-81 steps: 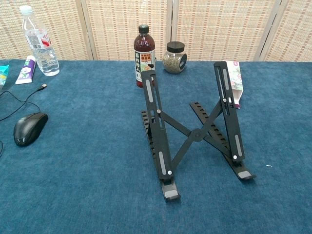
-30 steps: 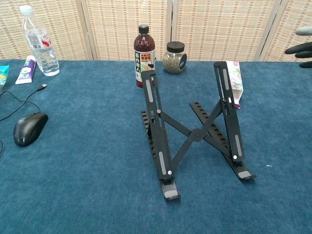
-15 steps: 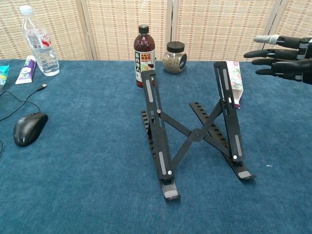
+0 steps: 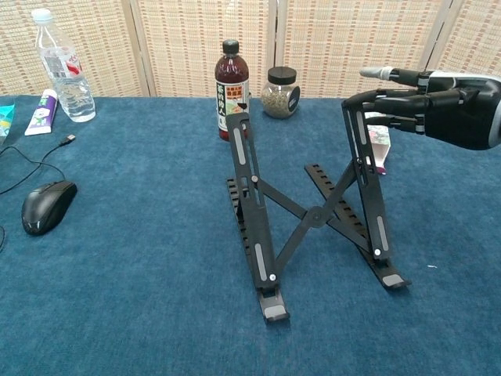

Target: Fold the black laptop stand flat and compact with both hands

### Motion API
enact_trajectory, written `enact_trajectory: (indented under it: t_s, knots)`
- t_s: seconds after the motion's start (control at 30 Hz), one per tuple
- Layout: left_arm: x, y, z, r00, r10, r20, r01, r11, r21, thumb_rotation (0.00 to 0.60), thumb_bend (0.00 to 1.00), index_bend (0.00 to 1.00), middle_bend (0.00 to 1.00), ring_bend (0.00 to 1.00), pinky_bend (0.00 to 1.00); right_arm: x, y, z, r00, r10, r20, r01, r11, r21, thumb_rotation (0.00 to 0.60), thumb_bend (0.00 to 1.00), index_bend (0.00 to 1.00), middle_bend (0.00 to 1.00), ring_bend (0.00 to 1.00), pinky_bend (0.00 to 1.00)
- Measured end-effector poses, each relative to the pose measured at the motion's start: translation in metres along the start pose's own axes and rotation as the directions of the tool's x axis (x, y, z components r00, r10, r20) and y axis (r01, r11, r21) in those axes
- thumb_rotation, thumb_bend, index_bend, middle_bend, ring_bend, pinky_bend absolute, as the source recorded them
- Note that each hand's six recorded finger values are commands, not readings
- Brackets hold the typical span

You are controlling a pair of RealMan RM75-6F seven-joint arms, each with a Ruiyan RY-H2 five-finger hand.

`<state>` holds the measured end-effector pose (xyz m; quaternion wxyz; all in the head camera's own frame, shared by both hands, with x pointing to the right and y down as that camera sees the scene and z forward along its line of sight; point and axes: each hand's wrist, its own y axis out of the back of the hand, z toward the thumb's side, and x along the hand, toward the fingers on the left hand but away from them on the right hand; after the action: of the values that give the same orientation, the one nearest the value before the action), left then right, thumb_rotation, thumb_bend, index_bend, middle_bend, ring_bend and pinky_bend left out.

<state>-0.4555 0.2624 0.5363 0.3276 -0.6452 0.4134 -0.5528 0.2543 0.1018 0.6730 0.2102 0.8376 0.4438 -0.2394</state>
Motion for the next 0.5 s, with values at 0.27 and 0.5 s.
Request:
enact_trajectory:
  t_s: [0.27,0.5]
  knots:
    - [-0.001,0.000,-0.002,1.000,-0.004,-0.008,0.004,1.000,0.004,0.600,0.12,0.11,0.02,0.00,0.01,-0.012,-0.002,-0.003,1.000,-0.015,-0.005,0.015,0.998,-0.054,0.600,0.00,0.00,0.27,0.12,0.18]
    - [0.000,0.000,-0.003,1.000,-0.006,-0.010,0.006,1.000,0.007,0.600,0.12,0.11,0.02,0.00,0.01,-0.011,0.002,-0.001,0.999,-0.023,-0.024,0.022,0.998,-0.066,0.600,0.00,0.00,0.27,0.12,0.18]
